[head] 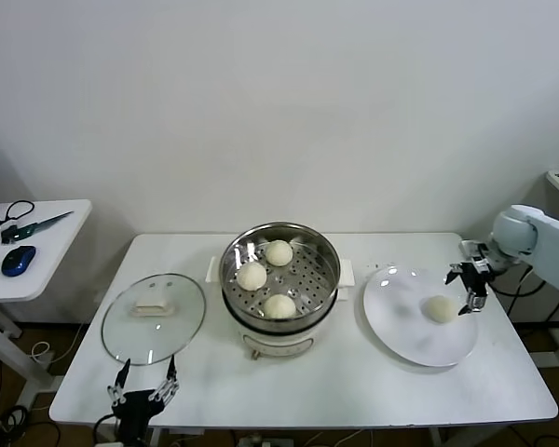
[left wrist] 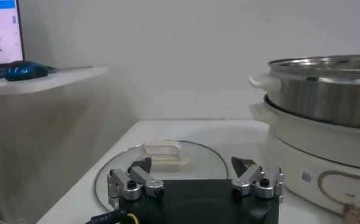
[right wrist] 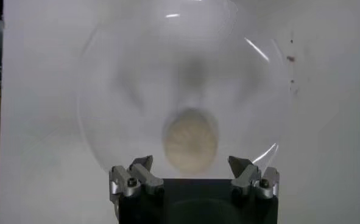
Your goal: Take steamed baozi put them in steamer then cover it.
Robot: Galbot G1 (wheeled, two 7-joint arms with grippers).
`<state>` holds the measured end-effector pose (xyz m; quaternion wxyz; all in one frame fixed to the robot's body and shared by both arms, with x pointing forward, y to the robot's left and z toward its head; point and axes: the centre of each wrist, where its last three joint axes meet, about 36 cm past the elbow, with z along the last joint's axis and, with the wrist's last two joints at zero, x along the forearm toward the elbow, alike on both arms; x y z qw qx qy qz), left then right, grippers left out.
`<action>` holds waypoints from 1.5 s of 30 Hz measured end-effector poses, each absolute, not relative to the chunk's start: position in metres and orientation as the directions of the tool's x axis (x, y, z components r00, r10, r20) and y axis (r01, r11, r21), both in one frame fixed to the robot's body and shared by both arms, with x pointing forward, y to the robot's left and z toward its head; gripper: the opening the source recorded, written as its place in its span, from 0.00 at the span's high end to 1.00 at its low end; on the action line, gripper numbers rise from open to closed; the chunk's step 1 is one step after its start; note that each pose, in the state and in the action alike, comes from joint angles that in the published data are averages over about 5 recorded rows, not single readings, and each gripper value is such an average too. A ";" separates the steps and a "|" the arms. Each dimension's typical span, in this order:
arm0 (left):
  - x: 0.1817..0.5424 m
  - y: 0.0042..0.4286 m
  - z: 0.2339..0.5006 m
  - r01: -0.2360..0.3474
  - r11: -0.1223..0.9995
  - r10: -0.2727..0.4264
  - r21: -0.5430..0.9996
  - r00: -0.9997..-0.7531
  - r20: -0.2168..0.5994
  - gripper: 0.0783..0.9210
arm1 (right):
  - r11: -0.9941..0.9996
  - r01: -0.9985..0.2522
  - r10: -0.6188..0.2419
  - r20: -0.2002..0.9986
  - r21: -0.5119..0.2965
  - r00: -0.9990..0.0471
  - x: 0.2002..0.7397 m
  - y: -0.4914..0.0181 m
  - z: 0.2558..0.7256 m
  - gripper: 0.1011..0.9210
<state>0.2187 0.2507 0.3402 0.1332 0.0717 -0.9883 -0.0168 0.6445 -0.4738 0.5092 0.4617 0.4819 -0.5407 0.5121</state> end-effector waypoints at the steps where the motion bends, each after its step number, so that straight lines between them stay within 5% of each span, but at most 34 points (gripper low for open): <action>1: 0.219 0.251 0.340 -0.138 0.989 -0.147 0.053 -0.954 0.262 0.12 | 0.014 -0.994 -0.048 0.993 -0.108 -0.109 0.645 -0.474 0.504 0.12; 12: 0.219 0.250 0.338 -0.134 0.989 -0.144 0.056 -0.953 0.266 0.12 | 0.027 -0.993 -0.050 0.992 -0.113 -0.114 0.650 -0.465 0.464 0.12; 25: 0.220 0.249 0.340 -0.128 0.990 -0.139 0.059 -0.955 0.261 0.12 | 0.043 -0.993 -0.047 0.992 -0.113 -0.115 0.651 -0.462 0.468 0.27; 34: 0.225 0.248 0.346 -0.120 0.991 -0.130 0.057 -0.960 0.249 0.12 | 0.007 -0.984 -0.092 0.980 -0.179 -0.179 0.675 -0.419 0.557 0.28; 45: 0.231 0.248 0.352 -0.110 0.993 -0.120 0.053 -0.965 0.235 0.12 | -0.085 -0.959 -0.246 0.938 -0.271 -0.244 0.672 -0.288 0.705 0.28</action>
